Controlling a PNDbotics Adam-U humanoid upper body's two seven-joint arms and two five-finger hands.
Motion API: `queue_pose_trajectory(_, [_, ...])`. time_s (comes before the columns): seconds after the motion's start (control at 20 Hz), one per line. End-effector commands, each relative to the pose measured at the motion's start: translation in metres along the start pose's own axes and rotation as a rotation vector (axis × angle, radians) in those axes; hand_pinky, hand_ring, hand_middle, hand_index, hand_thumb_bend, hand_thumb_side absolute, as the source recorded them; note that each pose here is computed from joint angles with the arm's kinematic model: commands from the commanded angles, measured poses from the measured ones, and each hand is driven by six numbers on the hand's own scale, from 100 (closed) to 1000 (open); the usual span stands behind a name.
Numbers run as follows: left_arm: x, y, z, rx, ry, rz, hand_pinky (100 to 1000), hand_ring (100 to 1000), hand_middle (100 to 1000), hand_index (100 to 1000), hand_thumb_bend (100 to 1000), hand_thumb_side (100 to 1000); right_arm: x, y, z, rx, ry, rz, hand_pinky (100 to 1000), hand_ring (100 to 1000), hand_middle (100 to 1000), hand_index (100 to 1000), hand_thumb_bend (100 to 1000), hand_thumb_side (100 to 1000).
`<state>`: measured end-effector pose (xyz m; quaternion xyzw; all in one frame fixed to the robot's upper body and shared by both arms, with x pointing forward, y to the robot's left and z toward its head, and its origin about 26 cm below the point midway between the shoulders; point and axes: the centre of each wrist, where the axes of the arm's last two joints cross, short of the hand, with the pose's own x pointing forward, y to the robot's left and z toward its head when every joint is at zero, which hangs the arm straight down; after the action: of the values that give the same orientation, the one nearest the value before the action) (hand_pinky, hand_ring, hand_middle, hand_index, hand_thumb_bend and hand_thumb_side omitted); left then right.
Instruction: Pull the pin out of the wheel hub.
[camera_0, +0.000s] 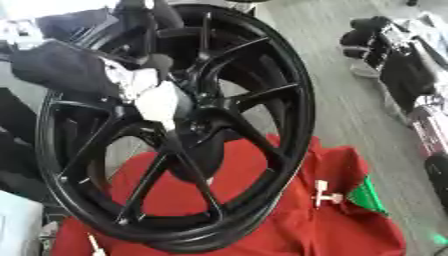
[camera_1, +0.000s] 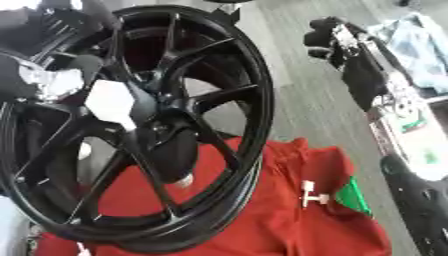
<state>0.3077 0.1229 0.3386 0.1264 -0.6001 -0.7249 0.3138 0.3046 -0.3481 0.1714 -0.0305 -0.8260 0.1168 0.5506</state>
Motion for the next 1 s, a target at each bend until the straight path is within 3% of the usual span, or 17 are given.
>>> queue_pose_trajectory(0.05, [-0.007, 0.008, 0.003, -0.021, 0.029, -0.017, 907, 871, 824, 868, 257, 362, 0.008, -0.004, -0.003, 0.013, -0.019, 0.031, 843, 813, 669, 779, 100, 741])
queue_pose_trajectory(0.2, [-0.015, 0.01, 0.0, -0.058, 0.055, -0.021, 910, 871, 813, 847, 274, 325, 0.008, -0.004, -0.003, 0.017, -0.019, 0.032, 843, 813, 669, 779, 100, 743])
queue_pose_trajectory(0.55, [-0.027, 0.017, -0.002, -0.125, 0.076, -0.028, 914, 873, 812, 849, 279, 340, 0.008, -0.003, -0.003, 0.022, -0.017, 0.032, 843, 813, 669, 779, 100, 745])
queue_pose_trajectory(0.6, [-0.027, 0.017, -0.003, -0.128, 0.076, -0.027, 922, 875, 804, 857, 319, 439, 0.008, -0.003, -0.003, 0.023, -0.017, 0.032, 843, 813, 669, 780, 100, 748])
queue_pose_trajectory(0.85, [-0.038, 0.016, -0.012, -0.138, 0.081, -0.011, 923, 874, 805, 863, 328, 470, 0.008, -0.002, -0.004, 0.03, -0.015, 0.032, 843, 814, 669, 780, 100, 749])
queue_pose_trajectory(1.0, [-0.039, 0.015, -0.017, -0.166, 0.065, -0.012, 938, 884, 809, 876, 385, 569, 0.007, -0.001, -0.004, 0.03, -0.015, 0.031, 843, 813, 668, 780, 100, 739])
